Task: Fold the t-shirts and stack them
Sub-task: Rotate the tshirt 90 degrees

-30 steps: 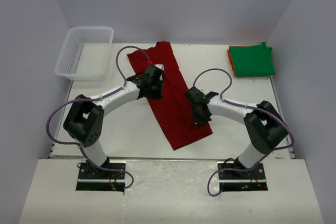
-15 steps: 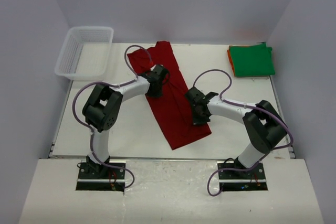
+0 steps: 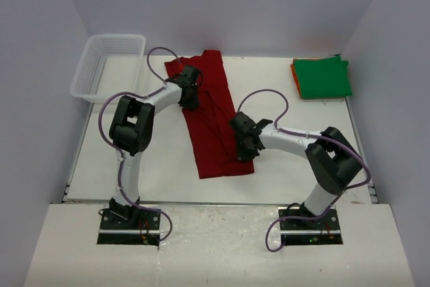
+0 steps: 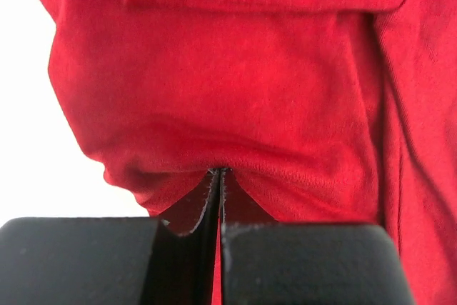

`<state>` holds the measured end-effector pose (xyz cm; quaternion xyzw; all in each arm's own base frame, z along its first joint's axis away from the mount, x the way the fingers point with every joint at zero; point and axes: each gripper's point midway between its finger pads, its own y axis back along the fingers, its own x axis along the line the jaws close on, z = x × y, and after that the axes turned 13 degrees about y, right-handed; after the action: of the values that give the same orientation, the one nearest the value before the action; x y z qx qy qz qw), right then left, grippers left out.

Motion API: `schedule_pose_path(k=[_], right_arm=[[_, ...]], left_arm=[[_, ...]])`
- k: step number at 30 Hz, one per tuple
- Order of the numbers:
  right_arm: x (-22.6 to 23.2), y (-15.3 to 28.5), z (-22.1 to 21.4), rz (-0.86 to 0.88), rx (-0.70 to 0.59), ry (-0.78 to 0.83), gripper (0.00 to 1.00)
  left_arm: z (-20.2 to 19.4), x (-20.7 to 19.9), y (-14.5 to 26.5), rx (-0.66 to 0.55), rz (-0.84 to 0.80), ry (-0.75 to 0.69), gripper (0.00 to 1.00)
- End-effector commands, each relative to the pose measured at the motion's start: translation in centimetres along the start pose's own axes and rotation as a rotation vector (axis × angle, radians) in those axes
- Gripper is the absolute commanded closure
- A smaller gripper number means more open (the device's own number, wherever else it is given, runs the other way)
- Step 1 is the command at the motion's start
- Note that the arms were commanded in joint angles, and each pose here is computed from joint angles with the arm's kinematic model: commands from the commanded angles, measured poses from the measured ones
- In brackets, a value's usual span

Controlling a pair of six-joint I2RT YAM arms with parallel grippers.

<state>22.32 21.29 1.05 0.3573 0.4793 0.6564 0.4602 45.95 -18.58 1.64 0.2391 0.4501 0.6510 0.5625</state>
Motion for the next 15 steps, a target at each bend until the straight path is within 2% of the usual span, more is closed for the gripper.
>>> schedule_pose_path(k=[1, 15], right_arm=[[0.8, -1.5, -3.3, -0.002, 0.13, 0.02, 1.0], [7.8, -1.6, -5.3, 0.106, 0.178, 0.125, 1.0]], left_arm=[[-2.2, 4.6, -3.9, 0.101, 0.122, -0.07, 1.0], [-1.3, 5.0, -2.8, 0.097, 0.124, -0.067, 1.0]])
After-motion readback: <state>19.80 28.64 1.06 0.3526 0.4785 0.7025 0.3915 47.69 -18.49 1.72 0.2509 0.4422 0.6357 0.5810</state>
